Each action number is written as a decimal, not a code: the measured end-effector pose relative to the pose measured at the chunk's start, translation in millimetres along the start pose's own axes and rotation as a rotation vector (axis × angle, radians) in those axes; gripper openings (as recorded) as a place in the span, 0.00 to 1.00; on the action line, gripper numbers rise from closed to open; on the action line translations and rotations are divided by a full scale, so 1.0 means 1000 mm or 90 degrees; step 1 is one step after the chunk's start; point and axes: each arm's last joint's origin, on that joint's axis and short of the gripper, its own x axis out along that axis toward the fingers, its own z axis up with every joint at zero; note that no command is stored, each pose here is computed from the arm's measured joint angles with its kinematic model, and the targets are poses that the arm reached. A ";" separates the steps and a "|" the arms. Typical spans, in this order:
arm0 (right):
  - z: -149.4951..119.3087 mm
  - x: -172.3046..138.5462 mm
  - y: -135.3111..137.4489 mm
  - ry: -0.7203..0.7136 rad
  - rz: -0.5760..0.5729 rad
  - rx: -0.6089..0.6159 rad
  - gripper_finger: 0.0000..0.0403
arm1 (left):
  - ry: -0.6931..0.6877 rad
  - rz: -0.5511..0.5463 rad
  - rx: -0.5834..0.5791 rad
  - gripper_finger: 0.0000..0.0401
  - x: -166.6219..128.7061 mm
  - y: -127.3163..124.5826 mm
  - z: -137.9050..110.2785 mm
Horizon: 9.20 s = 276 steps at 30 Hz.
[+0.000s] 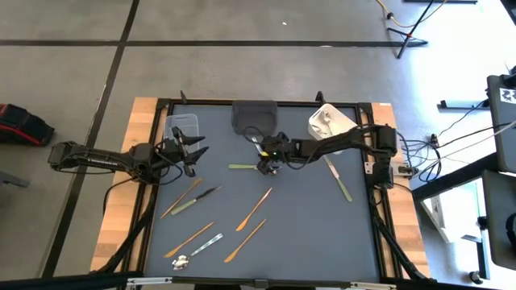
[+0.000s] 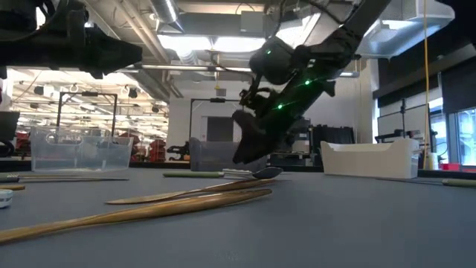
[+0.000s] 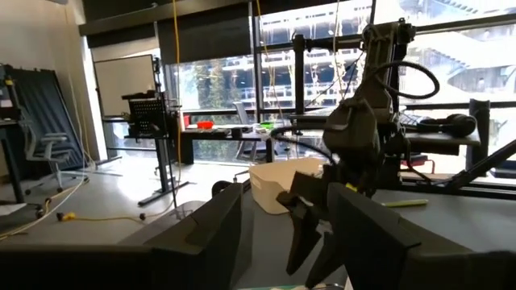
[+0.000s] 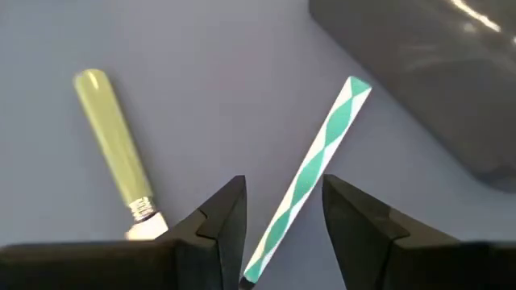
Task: Sort silverware by color (type)
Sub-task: Put the top blue spoon into the white bin, then put the blue spoon into the white bin
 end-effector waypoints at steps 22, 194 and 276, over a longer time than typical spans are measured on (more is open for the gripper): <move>-0.010 0.020 -0.003 0.050 -0.020 -0.057 0.08 | 0.000 -0.004 0.000 0.45 0.000 0.000 0.000; -0.049 -0.135 0.078 -0.317 0.196 -0.225 0.32 | 0.921 -0.370 0.108 0.45 -0.009 -0.247 -0.003; -0.024 -0.119 0.090 -0.440 0.265 -0.186 0.47 | 0.172 -0.375 0.265 0.09 0.026 -0.166 0.071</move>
